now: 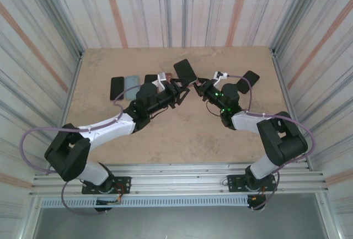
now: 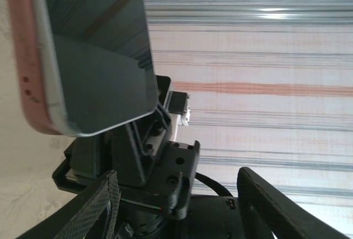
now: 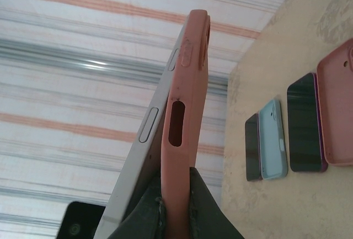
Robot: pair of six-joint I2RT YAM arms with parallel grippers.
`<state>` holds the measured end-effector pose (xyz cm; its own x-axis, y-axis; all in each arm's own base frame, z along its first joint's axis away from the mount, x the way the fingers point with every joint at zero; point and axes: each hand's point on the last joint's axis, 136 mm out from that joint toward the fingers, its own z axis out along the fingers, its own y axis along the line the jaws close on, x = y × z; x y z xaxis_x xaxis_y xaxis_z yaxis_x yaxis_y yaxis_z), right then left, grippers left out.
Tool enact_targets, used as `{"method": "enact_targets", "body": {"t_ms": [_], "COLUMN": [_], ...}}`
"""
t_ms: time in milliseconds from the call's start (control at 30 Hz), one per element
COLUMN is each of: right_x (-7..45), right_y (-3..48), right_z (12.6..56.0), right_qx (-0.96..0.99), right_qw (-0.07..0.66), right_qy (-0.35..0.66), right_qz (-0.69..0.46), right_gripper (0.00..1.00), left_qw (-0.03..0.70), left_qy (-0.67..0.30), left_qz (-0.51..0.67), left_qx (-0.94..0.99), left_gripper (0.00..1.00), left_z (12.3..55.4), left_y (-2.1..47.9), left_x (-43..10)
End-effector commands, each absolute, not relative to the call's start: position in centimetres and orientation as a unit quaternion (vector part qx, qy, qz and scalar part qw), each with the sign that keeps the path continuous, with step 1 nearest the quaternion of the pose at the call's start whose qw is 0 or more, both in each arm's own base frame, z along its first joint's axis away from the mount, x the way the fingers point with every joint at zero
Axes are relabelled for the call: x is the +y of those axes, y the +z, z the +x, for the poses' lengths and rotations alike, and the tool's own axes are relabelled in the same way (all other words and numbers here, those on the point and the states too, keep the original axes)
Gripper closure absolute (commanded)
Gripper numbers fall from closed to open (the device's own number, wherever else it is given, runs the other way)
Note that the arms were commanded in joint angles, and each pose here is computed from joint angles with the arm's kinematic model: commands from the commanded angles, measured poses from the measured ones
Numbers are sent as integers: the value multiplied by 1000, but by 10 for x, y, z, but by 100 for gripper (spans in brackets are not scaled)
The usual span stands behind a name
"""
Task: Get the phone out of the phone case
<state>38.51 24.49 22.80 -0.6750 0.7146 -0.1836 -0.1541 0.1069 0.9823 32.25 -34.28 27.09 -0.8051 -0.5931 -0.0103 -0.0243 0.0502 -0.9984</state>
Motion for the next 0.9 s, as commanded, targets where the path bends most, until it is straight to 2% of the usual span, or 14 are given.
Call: {"method": "enact_targets", "body": {"t_ms": [0, 867], "right_x": [245, 254], "right_y": [253, 252], "right_z": [383, 381], "right_qx": [635, 632], "right_qw": [379, 383], "right_qy": [647, 655], "right_qz": [185, 158], "right_gripper": [100, 100], "left_qw": [226, 258], "left_qy": [-656, -663], "left_qz": [-236, -284], "left_qx": [680, 643], "left_gripper": [41, 45], "left_z": [326, 348], "left_y": [270, 273], "left_x": [-344, -318]}}
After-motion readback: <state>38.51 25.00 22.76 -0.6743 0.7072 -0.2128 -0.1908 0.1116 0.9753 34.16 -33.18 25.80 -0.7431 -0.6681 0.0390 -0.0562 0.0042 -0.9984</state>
